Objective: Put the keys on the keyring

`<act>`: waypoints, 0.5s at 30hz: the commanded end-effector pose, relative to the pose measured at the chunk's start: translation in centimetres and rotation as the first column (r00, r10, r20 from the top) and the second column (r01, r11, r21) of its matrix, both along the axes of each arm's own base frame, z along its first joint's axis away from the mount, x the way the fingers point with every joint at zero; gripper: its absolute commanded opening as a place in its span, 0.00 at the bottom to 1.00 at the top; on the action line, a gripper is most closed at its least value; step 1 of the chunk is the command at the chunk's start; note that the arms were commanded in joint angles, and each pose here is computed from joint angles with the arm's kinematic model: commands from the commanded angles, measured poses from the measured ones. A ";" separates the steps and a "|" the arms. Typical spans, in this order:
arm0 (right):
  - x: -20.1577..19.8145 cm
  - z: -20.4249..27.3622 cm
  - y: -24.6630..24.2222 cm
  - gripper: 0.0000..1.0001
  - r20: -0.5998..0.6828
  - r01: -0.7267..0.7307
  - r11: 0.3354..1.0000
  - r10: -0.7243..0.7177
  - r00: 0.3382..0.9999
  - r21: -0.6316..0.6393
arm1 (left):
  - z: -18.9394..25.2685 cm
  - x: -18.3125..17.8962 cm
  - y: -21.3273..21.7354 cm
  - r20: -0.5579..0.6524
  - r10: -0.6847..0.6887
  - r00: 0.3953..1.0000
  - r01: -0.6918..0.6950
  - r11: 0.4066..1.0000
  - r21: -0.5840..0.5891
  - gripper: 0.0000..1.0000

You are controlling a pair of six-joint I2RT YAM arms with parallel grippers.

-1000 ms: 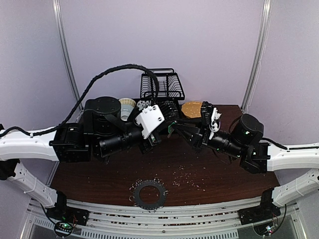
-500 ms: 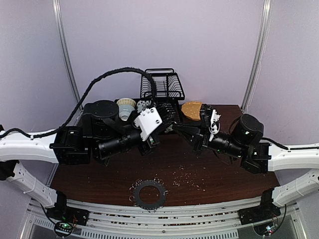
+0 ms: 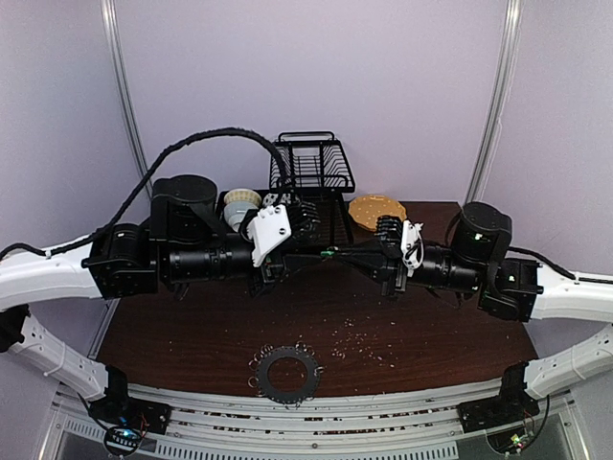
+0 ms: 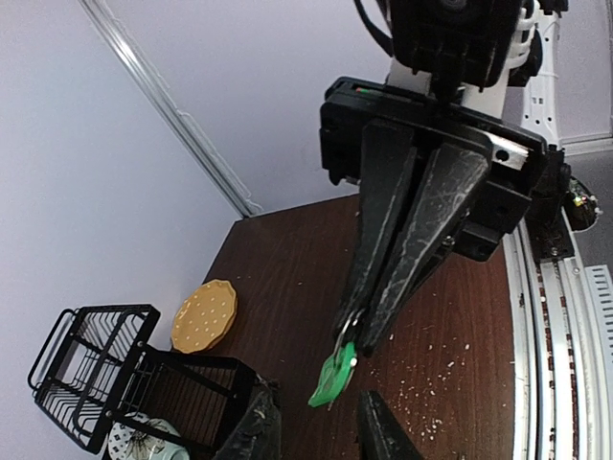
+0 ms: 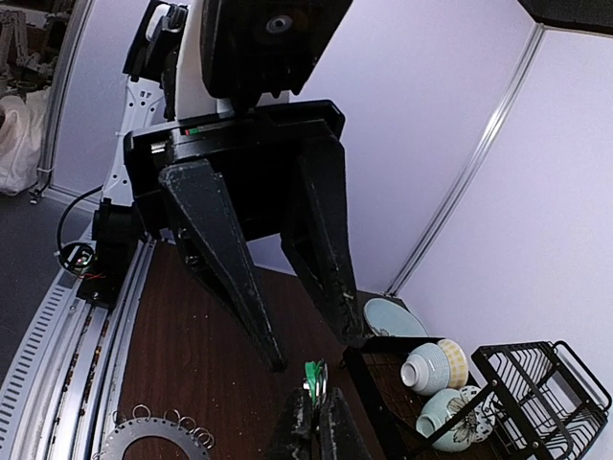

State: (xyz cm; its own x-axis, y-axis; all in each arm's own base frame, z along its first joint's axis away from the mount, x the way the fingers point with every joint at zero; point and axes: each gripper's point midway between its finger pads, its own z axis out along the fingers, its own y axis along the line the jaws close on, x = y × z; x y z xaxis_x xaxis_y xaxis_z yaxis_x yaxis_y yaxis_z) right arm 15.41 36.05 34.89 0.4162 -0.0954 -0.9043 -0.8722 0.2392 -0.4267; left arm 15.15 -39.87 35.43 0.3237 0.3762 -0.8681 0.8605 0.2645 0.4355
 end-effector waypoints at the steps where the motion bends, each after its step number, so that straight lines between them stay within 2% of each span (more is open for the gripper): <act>1: -1.6 -0.8 0.3 0.00 0.026 -0.091 0.993 0.093 0.995 -0.079 | -0.1 -1.7 -1.5 -0.016 -0.120 0.993 0.120 0.993 0.016 0.29; 6: -2.1 -1.1 0.5 0.00 0.033 -0.121 0.988 0.125 0.992 -0.100 | 0.9 -2.1 -1.8 0.000 -0.145 0.989 0.145 0.988 -0.043 0.26; 11: -2.5 -0.6 0.3 0.00 0.037 -0.136 0.987 0.139 0.990 -0.086 | -0.1 -1.6 -1.9 -0.013 -0.125 0.992 0.125 0.992 -0.007 0.10; 15: -2.5 -0.6 0.3 0.00 0.039 -0.137 0.987 0.140 0.989 -0.082 | -0.4 -1.4 -1.8 -0.009 -0.110 0.994 0.111 0.994 0.008 0.09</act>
